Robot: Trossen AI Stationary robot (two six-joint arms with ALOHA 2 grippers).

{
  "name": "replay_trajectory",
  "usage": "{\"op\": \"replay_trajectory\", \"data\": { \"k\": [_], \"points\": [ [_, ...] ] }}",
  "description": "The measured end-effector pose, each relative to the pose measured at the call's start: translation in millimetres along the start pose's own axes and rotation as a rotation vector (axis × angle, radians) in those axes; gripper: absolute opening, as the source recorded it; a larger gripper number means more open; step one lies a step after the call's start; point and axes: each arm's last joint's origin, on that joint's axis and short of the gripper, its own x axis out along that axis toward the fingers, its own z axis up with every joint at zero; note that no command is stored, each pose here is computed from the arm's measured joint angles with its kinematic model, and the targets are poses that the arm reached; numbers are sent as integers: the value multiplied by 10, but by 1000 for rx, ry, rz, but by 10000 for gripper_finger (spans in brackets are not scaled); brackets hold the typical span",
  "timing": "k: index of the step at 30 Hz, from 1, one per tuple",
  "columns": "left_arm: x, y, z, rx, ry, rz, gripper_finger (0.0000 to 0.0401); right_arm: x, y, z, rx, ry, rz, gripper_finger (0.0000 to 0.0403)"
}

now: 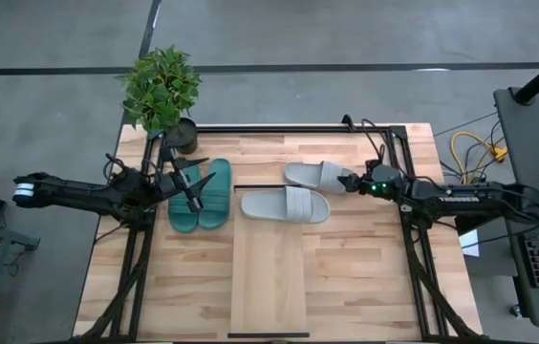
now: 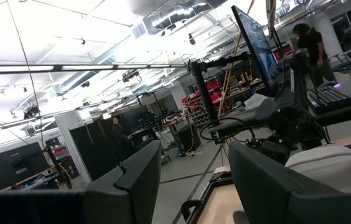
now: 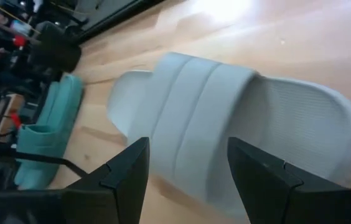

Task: Pick and place slides into the shelf
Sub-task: Put the gray slipper on the shelf

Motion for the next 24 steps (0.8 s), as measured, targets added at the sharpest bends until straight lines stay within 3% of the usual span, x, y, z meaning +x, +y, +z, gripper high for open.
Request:
{"op": "replay_trajectory", "data": {
  "k": [8, 15, 24],
  "points": [
    [0, 0, -1, 0, 0, 0, 173, 143, -76, -77, 5, 45, -76, 208],
    [0, -2, -4, 0, 2, -1, 173, 237, -9, -57, 5, -3, 5, 208],
    [0, -3, -4, -1, 3, -2, 173, 379, -36, -103, -7, 22, -40, 190]
  ]
}}
